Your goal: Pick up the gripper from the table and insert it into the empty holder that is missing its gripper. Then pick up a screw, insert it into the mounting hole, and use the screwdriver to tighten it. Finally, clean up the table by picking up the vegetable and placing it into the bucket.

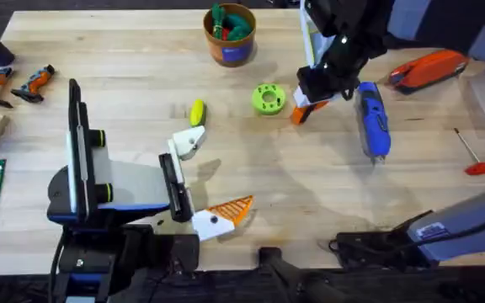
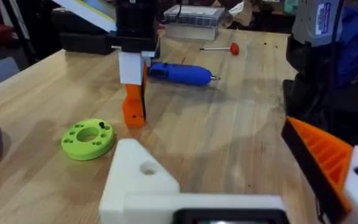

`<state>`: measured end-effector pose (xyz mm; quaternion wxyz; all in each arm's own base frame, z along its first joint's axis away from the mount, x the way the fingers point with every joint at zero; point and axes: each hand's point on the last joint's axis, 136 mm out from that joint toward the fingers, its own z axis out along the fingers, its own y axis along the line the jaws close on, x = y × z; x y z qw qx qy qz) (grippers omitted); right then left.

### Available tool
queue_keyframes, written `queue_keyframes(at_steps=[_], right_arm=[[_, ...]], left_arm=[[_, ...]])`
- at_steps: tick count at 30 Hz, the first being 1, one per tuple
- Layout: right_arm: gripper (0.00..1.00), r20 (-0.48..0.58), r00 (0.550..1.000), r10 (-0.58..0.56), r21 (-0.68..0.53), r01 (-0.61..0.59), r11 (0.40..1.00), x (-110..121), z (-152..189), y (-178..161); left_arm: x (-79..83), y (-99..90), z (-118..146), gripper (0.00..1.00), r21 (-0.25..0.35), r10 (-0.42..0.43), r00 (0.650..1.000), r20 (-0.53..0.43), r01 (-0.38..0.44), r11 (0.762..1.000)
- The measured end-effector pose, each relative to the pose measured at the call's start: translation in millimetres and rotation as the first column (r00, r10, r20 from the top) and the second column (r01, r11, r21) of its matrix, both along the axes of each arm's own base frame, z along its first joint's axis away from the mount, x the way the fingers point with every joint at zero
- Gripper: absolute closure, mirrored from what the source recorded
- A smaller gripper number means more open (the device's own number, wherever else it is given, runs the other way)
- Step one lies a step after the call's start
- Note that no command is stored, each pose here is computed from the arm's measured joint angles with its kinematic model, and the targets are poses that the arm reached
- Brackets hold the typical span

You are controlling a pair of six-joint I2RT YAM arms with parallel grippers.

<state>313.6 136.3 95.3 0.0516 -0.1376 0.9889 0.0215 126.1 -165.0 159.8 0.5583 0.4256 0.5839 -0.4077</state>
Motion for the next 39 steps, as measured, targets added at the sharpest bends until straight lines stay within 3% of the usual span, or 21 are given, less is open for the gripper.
queue_keyframes(at_steps=[12,16,22,29,34,39], right_arm=[[0.983,-0.032,0.999,0.000,-0.014,0.000,1.000,-10,2,-4],[0.984,0.030,1.000,0.000,0.014,0.000,1.000,-11,25,-4],[0.984,0.204,0.979,0.000,0.160,-0.034,0.986,-19,93,5],[0.984,0.296,0.955,-0.007,0.355,-0.103,0.929,-32,140,29],[0.985,0.352,0.935,-0.029,0.482,-0.155,0.862,-38,147,46],[0.985,0.307,0.951,-0.047,0.613,-0.159,0.774,-53,124,64]], left_arm=[[0.0,0.0,0,0.015,0.000,0.000,1.000,0.000,0.000,1.000],[0.0,0.0,0,0.015,0.000,0.000,1.000,0.000,0.000,1.000],[0.0,0.0,0,0.015,0.000,0.000,1.000,0.000,0.000,1.000],[0.0,0.0,0,0.016,0.000,0.000,1.000,-0.001,0.000,1.000],[0.0,0.0,0,0.015,0.000,0.000,1.000,0.000,0.000,1.000],[0.0,0.0,0,0.015,0.000,0.000,1.000,-0.001,0.000,1.000]])
